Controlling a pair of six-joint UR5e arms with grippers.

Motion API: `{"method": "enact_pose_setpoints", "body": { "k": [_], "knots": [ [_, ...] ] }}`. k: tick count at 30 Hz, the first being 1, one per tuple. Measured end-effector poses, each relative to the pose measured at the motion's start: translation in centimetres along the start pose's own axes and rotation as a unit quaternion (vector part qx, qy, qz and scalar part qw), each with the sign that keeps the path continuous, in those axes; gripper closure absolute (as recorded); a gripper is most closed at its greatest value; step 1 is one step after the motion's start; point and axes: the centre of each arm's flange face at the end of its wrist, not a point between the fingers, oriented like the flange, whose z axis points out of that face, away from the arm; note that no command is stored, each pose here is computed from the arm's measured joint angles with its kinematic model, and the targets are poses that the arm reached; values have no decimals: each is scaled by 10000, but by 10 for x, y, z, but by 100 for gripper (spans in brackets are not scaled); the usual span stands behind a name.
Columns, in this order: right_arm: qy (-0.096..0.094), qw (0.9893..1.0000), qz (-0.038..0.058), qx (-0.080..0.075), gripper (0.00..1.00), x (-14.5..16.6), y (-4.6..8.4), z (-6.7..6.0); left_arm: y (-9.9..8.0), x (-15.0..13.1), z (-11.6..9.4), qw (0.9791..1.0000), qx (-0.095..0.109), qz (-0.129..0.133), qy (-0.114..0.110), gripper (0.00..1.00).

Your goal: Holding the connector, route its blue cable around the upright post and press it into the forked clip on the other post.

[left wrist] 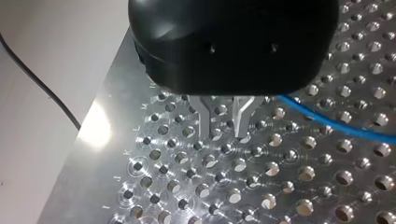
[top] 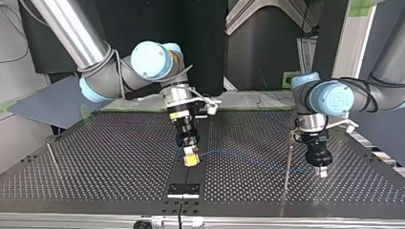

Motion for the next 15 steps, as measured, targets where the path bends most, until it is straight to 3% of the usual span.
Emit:
{"method": "enact_pose_setpoints", "body": {
  "k": [4,8,15],
  "knots": [
    [-80,10000,-29,-34,81,-7,2,0,-2,1,-1,10000,14,-20,21,73],
    [-321,9994,-110,-55,81,-29,4,-2,-4,2,-2,10000,34,-63,47,69],
    [-820,9962,-267,-140,81,-79,9,-9,-10,4,-4,9996,163,-235,83,55]
  ]
}}
